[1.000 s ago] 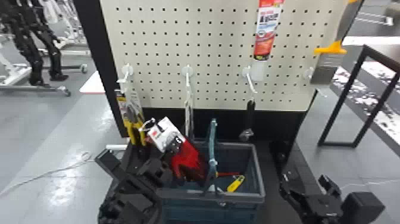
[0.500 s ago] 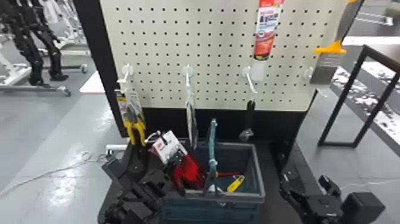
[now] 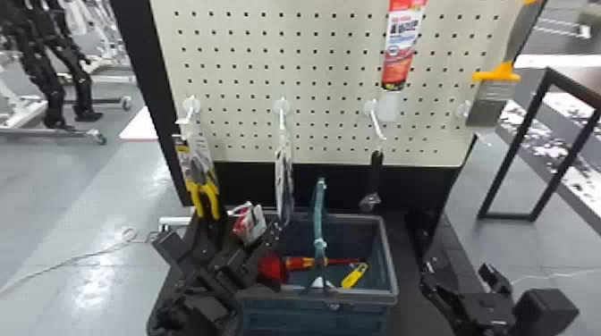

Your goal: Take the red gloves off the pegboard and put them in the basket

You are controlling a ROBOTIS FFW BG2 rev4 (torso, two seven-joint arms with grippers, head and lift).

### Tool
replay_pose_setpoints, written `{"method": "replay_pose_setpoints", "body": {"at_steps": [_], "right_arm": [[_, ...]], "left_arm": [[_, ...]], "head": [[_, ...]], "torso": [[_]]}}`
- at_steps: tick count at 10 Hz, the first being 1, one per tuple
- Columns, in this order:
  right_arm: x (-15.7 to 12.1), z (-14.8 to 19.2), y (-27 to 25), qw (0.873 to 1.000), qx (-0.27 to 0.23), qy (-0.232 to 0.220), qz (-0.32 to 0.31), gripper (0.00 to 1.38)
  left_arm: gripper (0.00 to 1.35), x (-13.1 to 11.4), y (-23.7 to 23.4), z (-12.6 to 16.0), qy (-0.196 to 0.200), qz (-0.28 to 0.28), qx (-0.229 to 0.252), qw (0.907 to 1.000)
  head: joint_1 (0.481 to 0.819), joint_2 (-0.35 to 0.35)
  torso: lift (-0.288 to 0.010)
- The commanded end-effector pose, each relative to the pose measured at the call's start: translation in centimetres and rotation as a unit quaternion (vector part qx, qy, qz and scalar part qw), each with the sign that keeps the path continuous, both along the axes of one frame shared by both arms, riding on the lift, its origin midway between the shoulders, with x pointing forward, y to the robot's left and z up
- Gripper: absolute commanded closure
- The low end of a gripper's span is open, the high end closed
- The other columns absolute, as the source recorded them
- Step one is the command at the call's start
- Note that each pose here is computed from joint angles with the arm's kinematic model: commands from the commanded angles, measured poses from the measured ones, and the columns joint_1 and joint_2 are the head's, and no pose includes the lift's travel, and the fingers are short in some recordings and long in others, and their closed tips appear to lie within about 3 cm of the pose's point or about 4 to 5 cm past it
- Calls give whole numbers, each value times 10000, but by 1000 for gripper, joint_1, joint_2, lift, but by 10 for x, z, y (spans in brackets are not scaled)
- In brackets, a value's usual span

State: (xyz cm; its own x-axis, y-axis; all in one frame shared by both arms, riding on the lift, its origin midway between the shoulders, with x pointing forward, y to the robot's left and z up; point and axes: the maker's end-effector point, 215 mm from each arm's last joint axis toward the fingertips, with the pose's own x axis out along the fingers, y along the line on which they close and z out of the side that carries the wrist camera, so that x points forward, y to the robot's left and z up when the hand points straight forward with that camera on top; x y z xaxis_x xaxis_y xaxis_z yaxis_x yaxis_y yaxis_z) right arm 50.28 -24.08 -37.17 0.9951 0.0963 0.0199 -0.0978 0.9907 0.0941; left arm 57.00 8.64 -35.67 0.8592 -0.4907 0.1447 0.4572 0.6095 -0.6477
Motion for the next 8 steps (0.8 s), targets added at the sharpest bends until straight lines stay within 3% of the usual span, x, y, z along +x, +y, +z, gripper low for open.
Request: {"method": "replay_pose_setpoints", "body": {"at_steps": [1, 8], "right_arm": [[0, -1, 0, 10000, 0, 7, -1, 136], [0, -2, 0, 10000, 6, 22, -4, 136]], "left_arm": [[38, 0, -2, 3, -27, -6, -17, 10000], [68, 2, -5, 8, -70, -46, 10, 10000]], "head": [[549, 0], [549, 0]], "torso": [[-100], [-100]]}}
